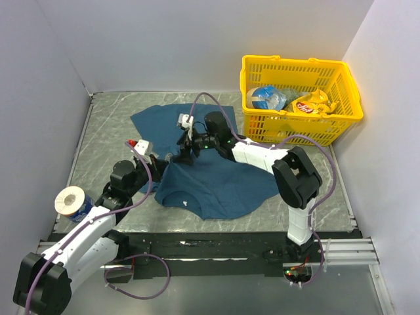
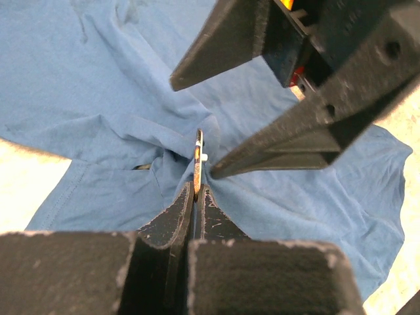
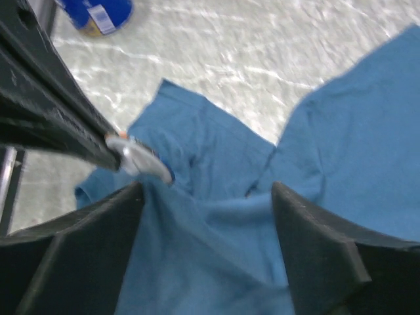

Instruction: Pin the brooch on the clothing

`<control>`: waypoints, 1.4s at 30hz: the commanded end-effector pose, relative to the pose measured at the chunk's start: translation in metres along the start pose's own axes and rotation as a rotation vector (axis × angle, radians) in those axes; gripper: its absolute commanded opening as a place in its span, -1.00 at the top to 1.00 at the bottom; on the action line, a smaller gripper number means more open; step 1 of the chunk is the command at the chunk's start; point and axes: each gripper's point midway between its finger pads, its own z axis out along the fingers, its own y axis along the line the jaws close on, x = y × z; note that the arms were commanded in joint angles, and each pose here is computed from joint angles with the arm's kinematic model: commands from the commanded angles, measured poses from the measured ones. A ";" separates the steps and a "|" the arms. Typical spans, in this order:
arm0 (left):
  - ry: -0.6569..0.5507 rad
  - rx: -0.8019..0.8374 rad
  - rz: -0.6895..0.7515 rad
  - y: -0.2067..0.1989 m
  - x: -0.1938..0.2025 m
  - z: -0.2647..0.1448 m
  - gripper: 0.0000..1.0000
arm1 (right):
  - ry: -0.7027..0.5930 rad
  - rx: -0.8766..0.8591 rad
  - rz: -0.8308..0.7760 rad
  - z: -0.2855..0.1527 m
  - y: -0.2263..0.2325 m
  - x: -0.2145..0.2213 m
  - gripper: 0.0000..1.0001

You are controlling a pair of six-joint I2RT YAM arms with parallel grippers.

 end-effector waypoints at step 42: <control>0.229 -0.428 -0.335 0.036 -0.014 0.015 -0.92 | 0.206 0.586 0.745 -0.145 -0.011 0.038 -1.00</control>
